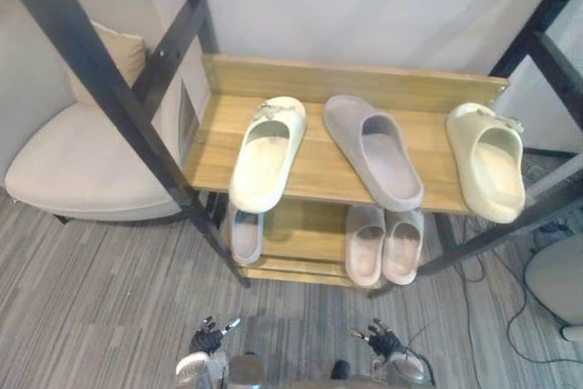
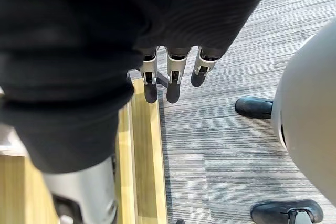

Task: Organize the slippers on the shoe rack

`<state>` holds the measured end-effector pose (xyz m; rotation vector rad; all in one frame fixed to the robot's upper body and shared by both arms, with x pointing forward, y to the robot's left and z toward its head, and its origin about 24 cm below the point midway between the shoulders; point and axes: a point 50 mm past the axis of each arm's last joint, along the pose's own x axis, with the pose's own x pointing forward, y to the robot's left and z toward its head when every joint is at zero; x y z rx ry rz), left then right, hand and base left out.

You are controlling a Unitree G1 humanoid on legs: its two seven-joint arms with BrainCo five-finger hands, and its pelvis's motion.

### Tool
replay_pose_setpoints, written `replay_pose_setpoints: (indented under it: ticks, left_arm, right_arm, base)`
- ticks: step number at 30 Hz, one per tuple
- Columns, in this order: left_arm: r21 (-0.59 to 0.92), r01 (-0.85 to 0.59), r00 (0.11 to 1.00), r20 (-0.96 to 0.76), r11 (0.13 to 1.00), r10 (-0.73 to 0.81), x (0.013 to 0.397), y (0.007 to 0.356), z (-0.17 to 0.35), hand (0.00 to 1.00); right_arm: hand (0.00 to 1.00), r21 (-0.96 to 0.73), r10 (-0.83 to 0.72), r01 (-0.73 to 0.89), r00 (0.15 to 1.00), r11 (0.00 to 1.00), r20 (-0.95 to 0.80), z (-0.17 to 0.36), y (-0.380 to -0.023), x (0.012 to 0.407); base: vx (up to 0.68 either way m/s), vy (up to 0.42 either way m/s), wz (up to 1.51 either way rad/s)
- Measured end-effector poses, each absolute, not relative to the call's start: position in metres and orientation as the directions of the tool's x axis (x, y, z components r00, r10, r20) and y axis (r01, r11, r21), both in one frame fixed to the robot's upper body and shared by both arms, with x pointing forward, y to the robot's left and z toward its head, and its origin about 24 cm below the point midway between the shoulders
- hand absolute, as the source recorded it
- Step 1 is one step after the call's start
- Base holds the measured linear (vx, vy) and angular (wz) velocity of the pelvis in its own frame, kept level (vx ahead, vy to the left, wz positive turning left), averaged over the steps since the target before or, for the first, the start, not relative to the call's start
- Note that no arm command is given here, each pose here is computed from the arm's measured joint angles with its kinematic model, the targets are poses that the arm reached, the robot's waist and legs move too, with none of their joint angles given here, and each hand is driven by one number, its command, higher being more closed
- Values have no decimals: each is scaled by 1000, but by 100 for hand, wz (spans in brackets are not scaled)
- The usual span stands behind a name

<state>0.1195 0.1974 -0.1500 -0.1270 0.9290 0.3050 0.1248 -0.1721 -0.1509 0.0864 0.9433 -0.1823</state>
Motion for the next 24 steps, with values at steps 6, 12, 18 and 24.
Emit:
replay_pose_setpoints:
  ticks: [6,12,18,24]
  left_arm:
    - [36,-305,548,-810,952,206,115,198,-151,0]
    - [67,-280,537,-816,958,214,108,203,-152,0]
    - [89,-237,541,-815,967,208,108,204,-152,0]
    - [91,-216,541,-818,972,197,106,203,-153,0]
  right_arm:
    - [0,-12,-108,138,718,990,-688,-125,-166,136]
    - [0,-55,-133,121,896,991,-425,-66,-167,151]
    - [0,-69,-174,162,954,984,-244,-23,-171,154]
    - [0,-109,-237,236,971,966,6,27,-187,171]
  base:
    - [-56,-5,-5]
    - [-43,15,-21]
    - [-28,10,-14]
    - [-13,3,-8]
